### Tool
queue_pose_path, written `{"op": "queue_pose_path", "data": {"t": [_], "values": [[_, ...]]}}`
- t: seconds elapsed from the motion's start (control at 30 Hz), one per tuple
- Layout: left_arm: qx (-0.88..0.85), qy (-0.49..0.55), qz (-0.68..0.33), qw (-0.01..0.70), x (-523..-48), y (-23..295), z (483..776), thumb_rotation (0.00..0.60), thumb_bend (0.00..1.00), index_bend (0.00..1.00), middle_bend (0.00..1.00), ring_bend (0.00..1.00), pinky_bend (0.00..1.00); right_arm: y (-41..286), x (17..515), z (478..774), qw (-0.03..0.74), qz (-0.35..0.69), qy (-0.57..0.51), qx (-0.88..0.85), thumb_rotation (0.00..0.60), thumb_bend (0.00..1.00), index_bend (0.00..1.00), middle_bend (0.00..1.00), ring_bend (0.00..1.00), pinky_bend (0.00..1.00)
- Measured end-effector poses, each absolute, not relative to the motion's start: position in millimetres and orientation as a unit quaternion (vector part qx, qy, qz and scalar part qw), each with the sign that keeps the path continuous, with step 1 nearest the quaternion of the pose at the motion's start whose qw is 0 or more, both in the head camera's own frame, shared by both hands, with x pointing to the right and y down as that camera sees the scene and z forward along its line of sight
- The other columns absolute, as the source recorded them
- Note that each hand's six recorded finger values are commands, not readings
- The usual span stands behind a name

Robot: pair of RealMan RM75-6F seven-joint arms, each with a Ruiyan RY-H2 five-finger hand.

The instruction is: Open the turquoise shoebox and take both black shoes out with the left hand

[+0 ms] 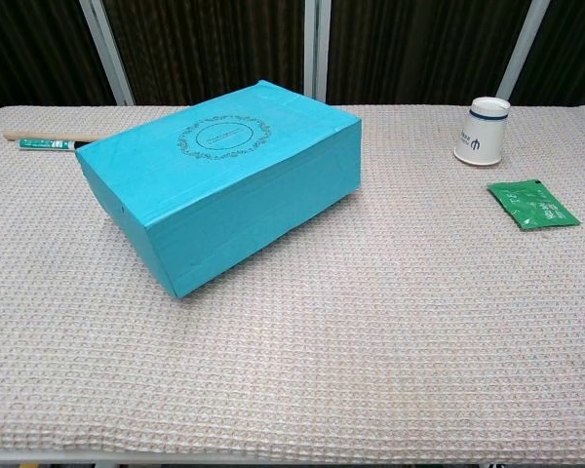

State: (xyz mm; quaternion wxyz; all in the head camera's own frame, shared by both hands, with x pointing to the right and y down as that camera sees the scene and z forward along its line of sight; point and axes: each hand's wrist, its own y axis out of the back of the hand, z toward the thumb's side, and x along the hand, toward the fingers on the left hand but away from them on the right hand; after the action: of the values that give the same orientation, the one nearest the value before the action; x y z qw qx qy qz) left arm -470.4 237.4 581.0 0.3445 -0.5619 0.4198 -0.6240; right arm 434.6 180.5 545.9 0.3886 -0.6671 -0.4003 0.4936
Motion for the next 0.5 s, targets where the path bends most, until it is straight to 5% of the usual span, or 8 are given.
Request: {"op": "queue_pose_path", "data": {"t": [0.5], "values": [[-0.569, 0.42, -0.605, 0.365, -457, 223, 588, 0.6, 0.16, 0.15, 0.14, 0.13, 0.18, 167, 430, 536, 0.397, 0.476, -0.403, -0.673, 0.6, 0.24, 0.0, 0.1, 0.0, 0.03]]}}
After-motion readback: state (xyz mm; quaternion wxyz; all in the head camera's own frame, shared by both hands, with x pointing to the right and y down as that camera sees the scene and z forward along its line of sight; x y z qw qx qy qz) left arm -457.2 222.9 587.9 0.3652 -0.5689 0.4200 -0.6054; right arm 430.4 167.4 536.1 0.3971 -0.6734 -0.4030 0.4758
